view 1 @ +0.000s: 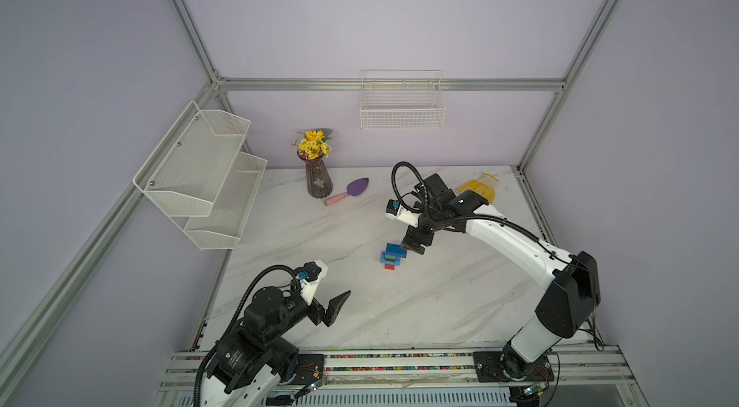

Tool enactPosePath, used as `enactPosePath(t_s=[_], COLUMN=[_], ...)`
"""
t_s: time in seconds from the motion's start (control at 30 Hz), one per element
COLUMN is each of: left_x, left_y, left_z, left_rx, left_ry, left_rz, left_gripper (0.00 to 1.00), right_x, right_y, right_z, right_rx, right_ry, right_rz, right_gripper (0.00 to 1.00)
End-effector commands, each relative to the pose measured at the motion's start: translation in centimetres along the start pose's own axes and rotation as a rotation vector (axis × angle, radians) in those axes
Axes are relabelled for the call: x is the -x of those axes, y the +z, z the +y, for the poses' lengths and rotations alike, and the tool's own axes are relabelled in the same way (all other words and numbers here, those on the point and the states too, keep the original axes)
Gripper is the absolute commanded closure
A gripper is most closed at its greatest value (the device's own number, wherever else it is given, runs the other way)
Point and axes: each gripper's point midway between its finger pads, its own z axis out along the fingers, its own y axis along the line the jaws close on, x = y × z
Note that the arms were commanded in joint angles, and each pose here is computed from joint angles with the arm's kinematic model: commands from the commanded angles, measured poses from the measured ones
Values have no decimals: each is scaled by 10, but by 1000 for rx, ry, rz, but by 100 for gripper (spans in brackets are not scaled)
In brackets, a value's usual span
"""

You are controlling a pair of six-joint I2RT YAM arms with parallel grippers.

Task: Assemble the letter f with lego
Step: Assemble the lego brick with the lego brick, then pick up the lego brick from the center of the board.

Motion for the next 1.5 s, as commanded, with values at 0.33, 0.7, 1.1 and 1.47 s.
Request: enactPosePath(t_s=[0.33,0.7,1.1,1.47], left_x=[45,47,29,22], left_y=[64,113,103,93], left_z=[10,-11,-19,-18], left_rx=[-31,-227,-277,-260], left_ry=[272,240,216,169], left_rz=[-31,-76,-34,-9], left_gripper=[0,0,0,0], right_x=[10,-6,-21,-21], right_y=[-28,-24,27,40], right_z=[-6,35,35,29], right_rx=[-73,58,171,200], right_ry=[82,78,28,16], right_rz=[-284,-374,-241,-170], right_gripper=[3,16,21,23])
